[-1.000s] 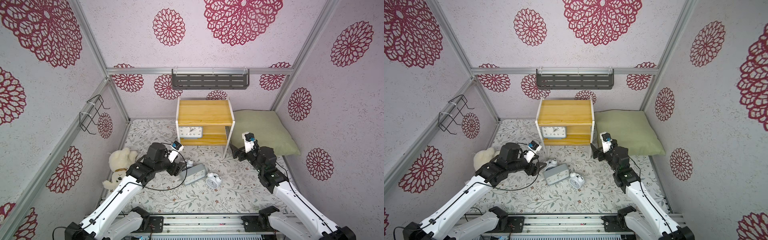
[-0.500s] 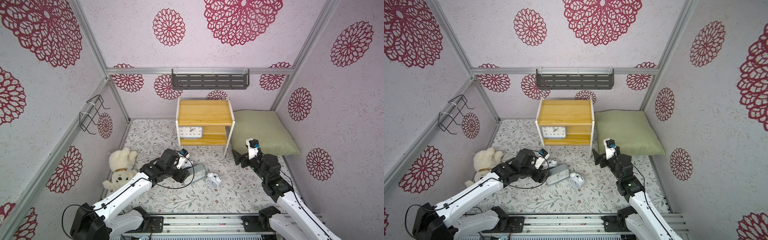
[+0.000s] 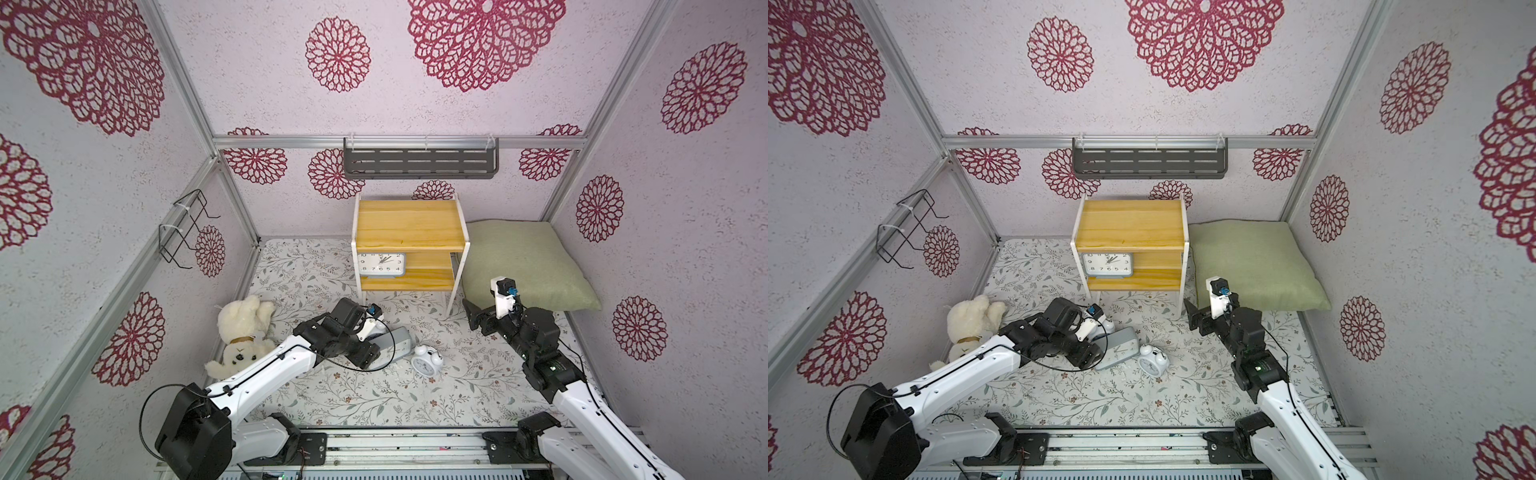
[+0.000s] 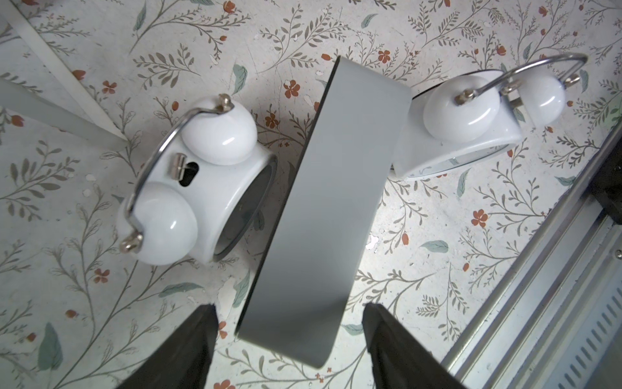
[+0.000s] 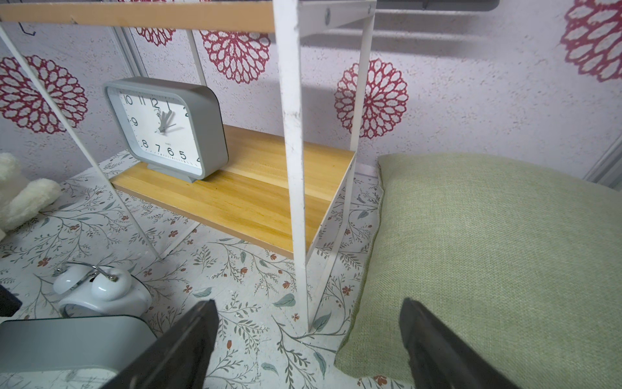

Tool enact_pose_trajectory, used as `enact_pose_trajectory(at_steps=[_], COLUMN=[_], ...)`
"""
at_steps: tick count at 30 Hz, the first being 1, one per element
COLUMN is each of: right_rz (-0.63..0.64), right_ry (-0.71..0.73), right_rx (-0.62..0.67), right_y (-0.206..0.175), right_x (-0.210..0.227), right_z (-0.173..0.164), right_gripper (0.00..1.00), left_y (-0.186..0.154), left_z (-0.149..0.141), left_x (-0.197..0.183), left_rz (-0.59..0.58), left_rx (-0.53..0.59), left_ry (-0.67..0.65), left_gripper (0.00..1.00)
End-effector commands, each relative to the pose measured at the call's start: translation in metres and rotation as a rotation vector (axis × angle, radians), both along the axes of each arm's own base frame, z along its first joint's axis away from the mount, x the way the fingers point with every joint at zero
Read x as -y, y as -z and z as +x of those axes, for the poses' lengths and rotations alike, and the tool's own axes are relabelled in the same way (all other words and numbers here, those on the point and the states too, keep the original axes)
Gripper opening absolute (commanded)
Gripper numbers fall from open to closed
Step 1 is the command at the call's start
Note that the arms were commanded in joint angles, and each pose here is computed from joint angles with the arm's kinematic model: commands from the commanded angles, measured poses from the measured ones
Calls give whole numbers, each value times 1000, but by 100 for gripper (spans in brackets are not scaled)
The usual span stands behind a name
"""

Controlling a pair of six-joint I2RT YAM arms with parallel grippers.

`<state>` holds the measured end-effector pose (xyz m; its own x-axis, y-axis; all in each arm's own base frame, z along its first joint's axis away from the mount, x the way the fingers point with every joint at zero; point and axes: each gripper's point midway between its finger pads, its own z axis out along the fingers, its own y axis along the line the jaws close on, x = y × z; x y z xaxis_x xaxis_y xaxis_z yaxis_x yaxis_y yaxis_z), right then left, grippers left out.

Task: Place the alarm clocks on the shelf by style
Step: Pick up the alarm from the center of the board.

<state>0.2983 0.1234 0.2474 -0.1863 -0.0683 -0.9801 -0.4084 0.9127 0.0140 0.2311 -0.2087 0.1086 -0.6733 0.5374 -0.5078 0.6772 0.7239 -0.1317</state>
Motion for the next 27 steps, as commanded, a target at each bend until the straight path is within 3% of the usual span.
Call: enact_pose_trajectory(at_steps=[1, 9, 16, 21, 27], right_rz=[39, 38, 34, 35, 33], right_ry=[-5, -6, -8, -13, -40], right_rx=[43, 46, 44, 47, 69], right_y=[-17, -17, -16, -17, -20], right_x=[-2, -1, -2, -2, -6], right_z=[1, 1, 1, 0, -4], right_gripper=[92, 92, 92, 92, 91], left_y=[-4, 6, 7, 0, -38], left_z=[3, 2, -3, -5, -12], left_x=[9, 16, 20, 24, 31], left_rz=[-7, 2, 2, -7, -63], left_rx=[19, -6, -20, -11, 39], left_ry=[44, 90, 145, 171, 240], left_gripper=[74, 64, 33, 19, 16])
